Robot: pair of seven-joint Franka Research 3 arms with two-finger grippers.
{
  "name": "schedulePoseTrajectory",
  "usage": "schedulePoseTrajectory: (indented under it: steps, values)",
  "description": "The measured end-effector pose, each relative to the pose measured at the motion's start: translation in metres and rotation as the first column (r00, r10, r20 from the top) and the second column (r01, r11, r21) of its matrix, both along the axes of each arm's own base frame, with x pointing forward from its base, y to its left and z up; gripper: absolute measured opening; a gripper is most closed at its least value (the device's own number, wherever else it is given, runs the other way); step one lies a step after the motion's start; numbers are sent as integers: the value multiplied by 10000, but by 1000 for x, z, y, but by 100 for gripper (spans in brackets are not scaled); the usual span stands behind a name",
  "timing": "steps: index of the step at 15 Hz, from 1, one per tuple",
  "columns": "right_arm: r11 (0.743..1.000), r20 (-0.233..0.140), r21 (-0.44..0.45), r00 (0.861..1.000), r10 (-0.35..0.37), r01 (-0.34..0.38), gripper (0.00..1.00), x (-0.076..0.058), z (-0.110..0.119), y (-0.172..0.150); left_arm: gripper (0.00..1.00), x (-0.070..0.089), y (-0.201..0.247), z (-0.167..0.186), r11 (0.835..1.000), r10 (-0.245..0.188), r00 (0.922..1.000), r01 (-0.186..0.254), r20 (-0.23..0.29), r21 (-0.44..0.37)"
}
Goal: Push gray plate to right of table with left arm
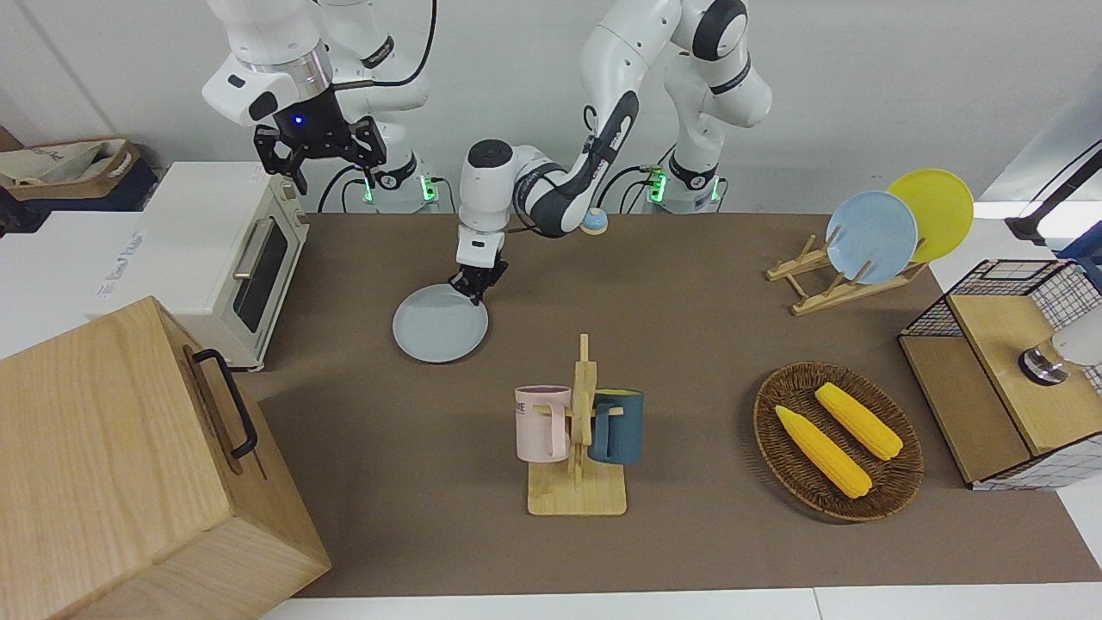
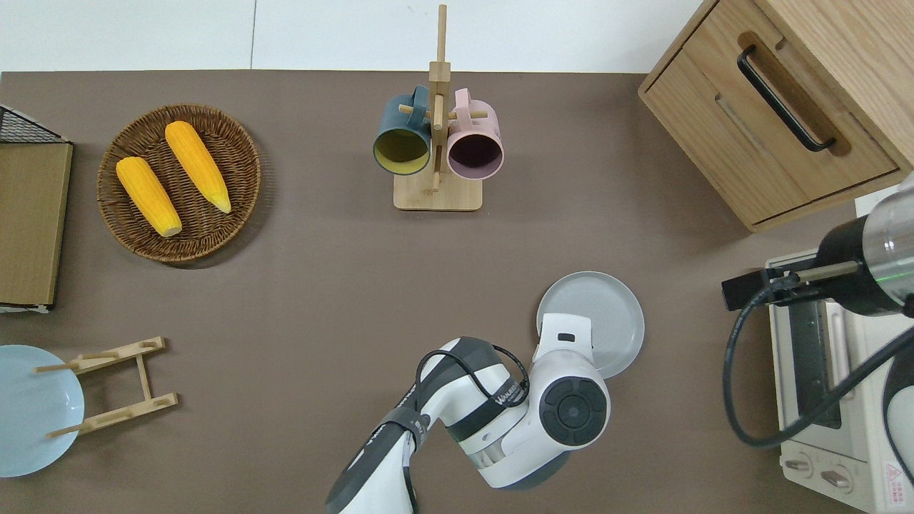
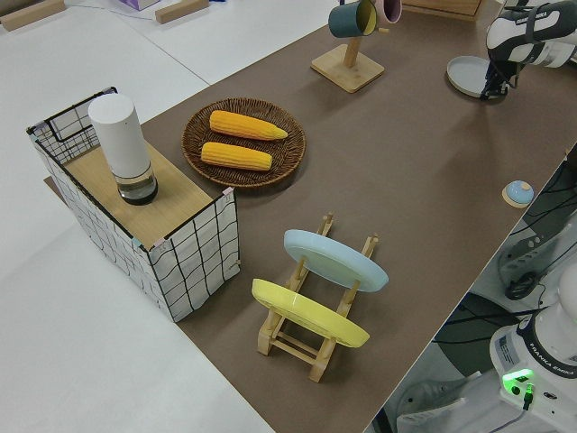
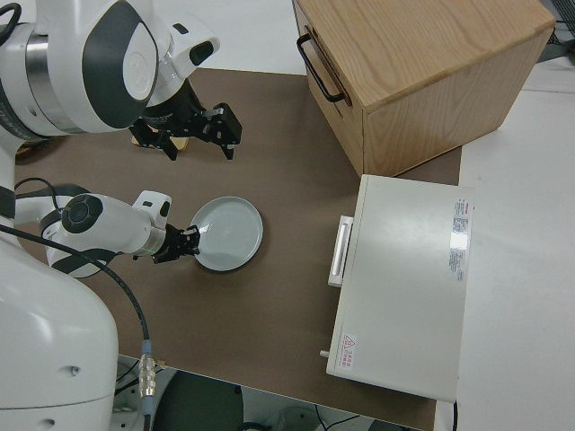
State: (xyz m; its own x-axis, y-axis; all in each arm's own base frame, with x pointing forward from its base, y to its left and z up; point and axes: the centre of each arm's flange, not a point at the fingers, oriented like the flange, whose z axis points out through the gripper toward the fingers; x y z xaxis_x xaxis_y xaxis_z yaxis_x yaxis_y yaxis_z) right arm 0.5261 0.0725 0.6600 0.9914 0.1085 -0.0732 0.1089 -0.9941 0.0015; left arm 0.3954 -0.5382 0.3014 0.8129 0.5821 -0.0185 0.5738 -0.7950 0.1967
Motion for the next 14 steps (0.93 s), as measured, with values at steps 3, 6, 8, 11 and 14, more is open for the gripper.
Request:
schedulePoseTrajectory:
  steps: [3, 6, 8, 11, 14]
  values:
    - [10000, 0, 0, 10000, 0, 0, 99, 0, 0, 0, 3, 0, -14, 1, 9998, -97, 9999, 98, 62, -149]
    - [10000, 0, 0, 10000, 0, 0, 99, 0, 0, 0, 3, -3, -28, 0, 9993, -232, 9997, 235, 104, -277]
    - [10000, 0, 0, 10000, 0, 0, 99, 0, 0, 0, 3, -5, -33, 0, 9991, -280, 9995, 283, 117, -304]
    - [10000, 0, 0, 10000, 0, 0, 99, 0, 0, 0, 4, -5, -33, 0, 9992, -279, 9995, 282, 119, -299]
    - [10000, 0, 0, 10000, 0, 0, 99, 0, 0, 0, 24, -4, -32, -3, 9993, -259, 9996, 261, 98, -251]
